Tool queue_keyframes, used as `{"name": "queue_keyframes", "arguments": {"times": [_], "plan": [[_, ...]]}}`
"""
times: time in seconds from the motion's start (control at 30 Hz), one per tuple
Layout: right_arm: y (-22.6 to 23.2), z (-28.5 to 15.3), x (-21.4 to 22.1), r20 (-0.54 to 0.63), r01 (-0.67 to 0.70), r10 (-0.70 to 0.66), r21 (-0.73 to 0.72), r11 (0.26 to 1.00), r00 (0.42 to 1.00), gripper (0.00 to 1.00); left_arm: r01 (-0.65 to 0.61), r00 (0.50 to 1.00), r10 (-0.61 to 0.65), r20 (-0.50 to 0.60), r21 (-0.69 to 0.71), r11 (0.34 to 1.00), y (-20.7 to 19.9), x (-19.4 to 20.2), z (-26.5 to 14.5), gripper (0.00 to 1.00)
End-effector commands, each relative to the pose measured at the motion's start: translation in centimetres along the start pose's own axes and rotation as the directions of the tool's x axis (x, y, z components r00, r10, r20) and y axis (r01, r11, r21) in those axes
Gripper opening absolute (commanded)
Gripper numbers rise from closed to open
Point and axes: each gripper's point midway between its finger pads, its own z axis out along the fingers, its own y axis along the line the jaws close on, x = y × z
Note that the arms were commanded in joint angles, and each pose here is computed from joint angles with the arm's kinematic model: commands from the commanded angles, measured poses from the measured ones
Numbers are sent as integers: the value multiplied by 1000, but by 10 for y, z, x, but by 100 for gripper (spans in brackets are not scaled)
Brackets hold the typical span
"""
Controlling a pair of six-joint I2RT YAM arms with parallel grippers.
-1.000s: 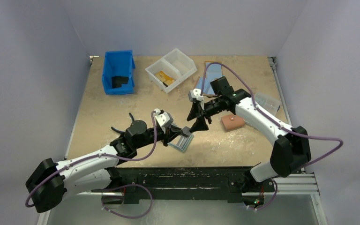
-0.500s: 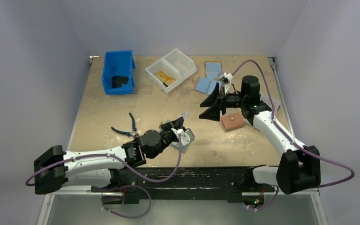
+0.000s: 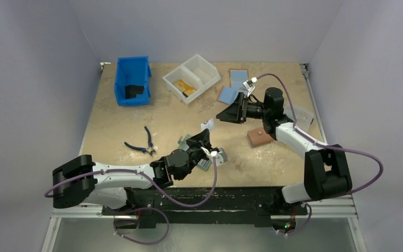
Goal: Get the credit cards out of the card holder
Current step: Place the credit card in the storage box.
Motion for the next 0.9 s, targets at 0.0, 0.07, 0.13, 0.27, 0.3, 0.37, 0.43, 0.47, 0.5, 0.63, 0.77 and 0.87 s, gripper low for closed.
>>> {"name": "queue_keyframes", "arguments": {"times": [0.0, 0.07, 0.13, 0.27, 0.3, 0.37, 0.43, 0.47, 0.5, 0.63, 0.77, 0.87], "plan": [[2, 16, 9, -22, -95, 95, 3, 995, 995, 92, 34, 998, -31, 59, -49, 998, 10, -22, 6, 0], [1, 22, 17, -55, -116, 116, 1, 993, 992, 90, 32, 998, -29, 62, -41, 999, 7, -25, 8, 0], [3, 27, 23, -81, -130, 129, -6, 991, 988, 85, 29, 998, -27, 65, -31, 999, 4, -26, 10, 0], [8, 31, 28, -107, -131, 127, -31, 991, 986, 57, 27, 998, -26, 57, -13, 1000, -2, -25, 11, 0], [9, 31, 28, -109, -125, 121, -38, 991, 987, 45, 31, 998, -30, 55, -10, 999, -3, -25, 11, 0], [10, 30, 26, -97, -105, 100, -49, 993, 990, 19, 50, 997, -50, 55, 3, 999, -6, -24, 10, 0], [9, 29, 25, -91, -87, 82, -50, 995, 992, 0, 87, 994, -89, 59, 32, 996, -11, -25, 9, 17], [9, 28, 23, -84, -76, 71, -53, 996, 994, 0, 122, 990, -126, 65, 54, 991, -14, -27, 7, 31], [8, 27, 20, -73, -63, 59, -52, 997, 996, 0, 163, 983, -169, 71, 88, 983, -18, -30, 5, 46], [8, 23, 9, -31, 43, -45, -54, 998, 999, 0, 346, 931, -363, 29, 235, 908, -32, -38, -8, 73], [-14, 25, -19, -23, 363, -362, 93, 927, 932, 0, 644, 761, -638, -114, 250, 723, -1, -26, -8, 82], [-40, 23, -55, -85, 574, -575, 276, 771, 814, 0, 776, 631, -747, -211, 153, 612, 36, 4, -4, 89]]}}
